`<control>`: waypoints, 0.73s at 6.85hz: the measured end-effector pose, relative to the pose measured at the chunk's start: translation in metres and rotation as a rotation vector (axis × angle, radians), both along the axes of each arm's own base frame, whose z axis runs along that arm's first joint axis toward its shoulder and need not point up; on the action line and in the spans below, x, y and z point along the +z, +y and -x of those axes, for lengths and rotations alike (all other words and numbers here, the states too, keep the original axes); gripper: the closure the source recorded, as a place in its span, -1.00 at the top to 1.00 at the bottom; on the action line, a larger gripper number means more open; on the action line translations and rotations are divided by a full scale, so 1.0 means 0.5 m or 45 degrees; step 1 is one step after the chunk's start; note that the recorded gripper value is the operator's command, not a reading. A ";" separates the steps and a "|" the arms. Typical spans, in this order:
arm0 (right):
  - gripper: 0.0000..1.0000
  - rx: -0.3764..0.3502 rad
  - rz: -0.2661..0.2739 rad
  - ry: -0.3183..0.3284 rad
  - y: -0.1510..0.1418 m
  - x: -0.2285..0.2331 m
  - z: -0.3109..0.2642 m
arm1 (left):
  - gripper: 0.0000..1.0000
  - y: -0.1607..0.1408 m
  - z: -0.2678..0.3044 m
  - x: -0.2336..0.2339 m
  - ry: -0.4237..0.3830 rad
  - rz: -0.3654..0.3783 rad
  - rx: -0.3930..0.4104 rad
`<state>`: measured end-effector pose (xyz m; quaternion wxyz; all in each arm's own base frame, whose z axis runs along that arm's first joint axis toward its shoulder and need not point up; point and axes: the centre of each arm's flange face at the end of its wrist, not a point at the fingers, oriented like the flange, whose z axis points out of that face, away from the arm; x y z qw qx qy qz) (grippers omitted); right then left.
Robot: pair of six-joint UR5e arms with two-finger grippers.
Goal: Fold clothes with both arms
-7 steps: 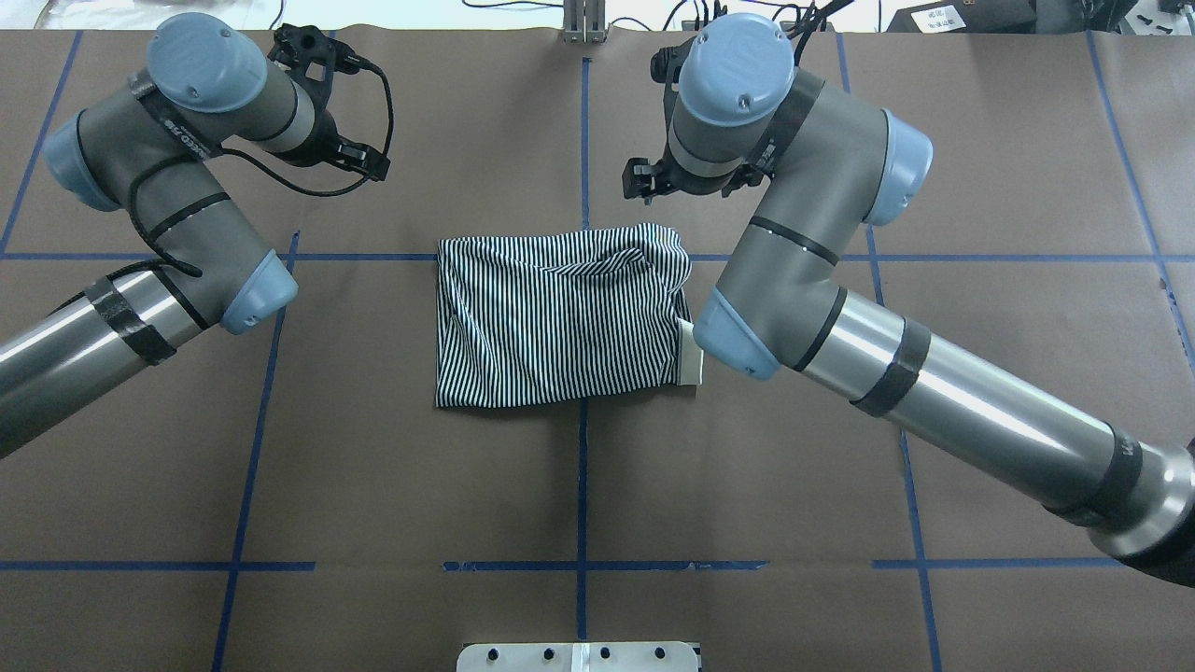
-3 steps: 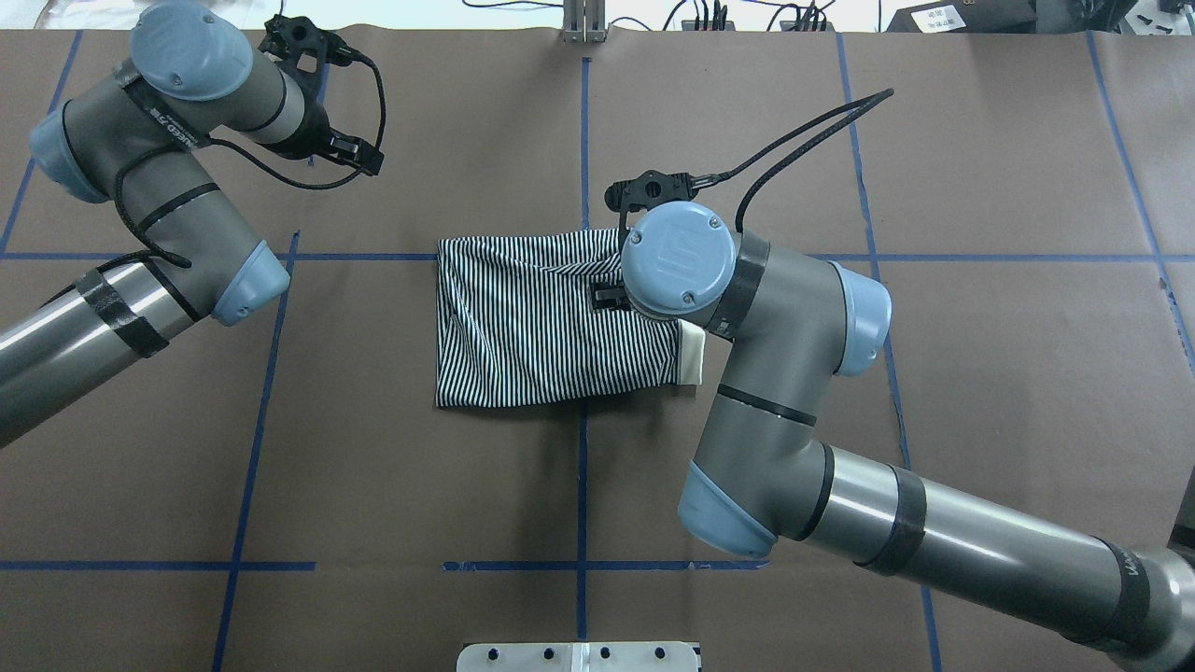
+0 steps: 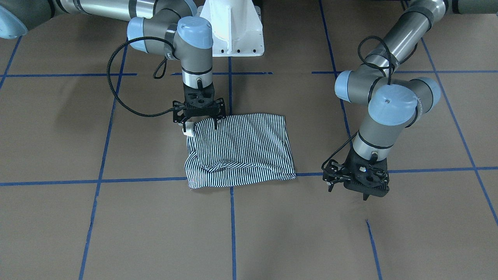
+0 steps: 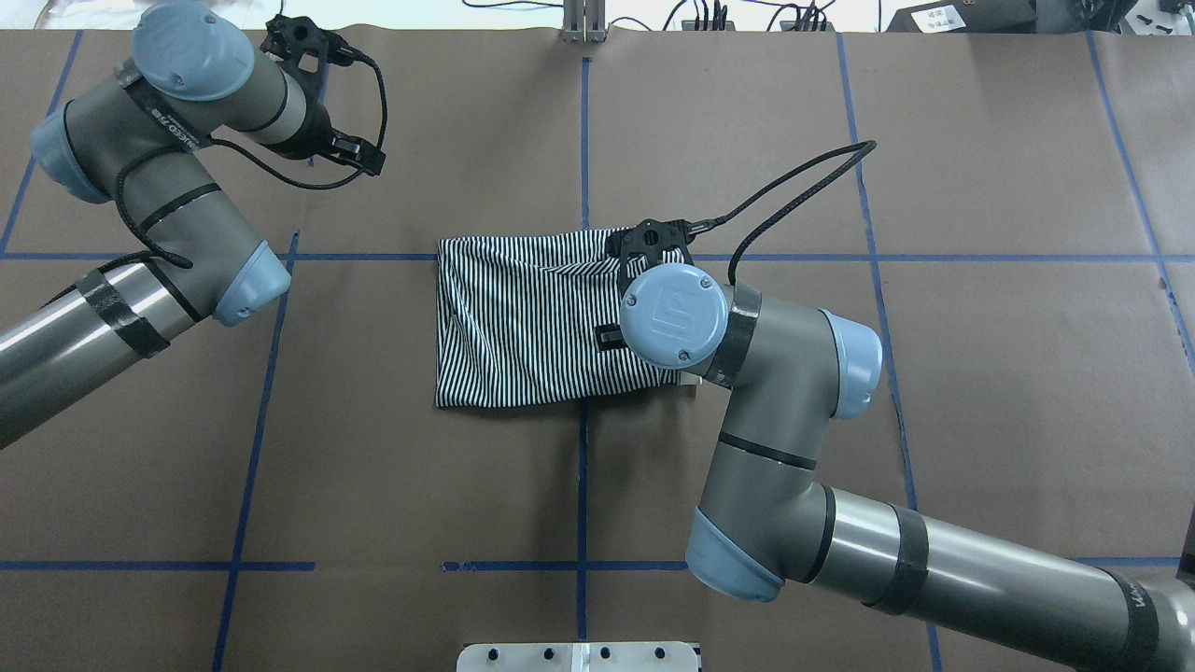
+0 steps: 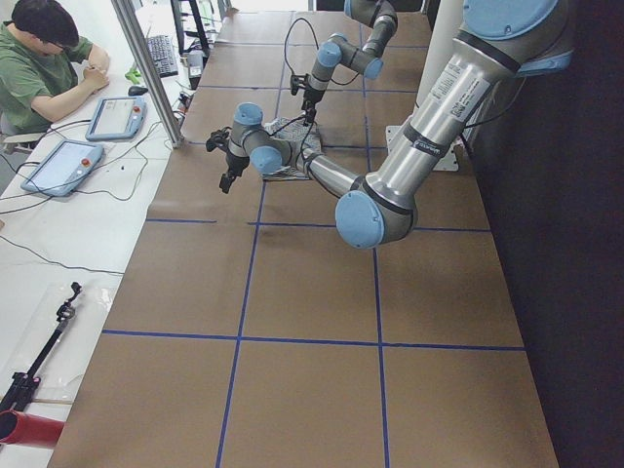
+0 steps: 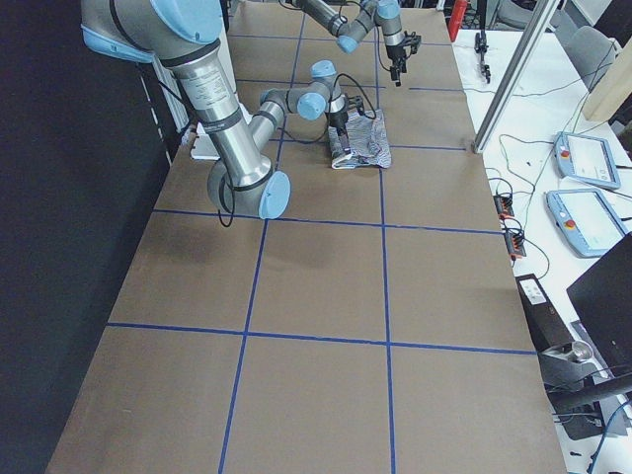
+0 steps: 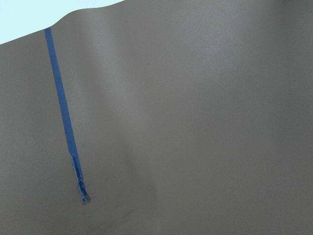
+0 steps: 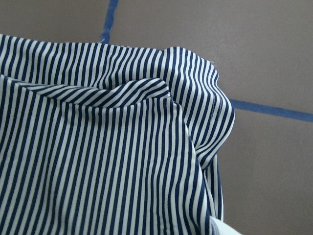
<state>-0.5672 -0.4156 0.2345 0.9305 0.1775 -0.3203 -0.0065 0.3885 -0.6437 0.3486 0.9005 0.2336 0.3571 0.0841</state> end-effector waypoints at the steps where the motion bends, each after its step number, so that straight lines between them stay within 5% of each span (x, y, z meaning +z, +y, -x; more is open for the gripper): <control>1: 1.00 -0.001 0.017 0.008 0.017 0.015 0.015 | 1.00 0.000 0.000 -0.002 0.002 -0.001 0.000; 5: 1.00 0.017 -0.017 -0.040 0.008 0.069 0.063 | 1.00 0.001 0.001 -0.005 0.007 -0.007 0.000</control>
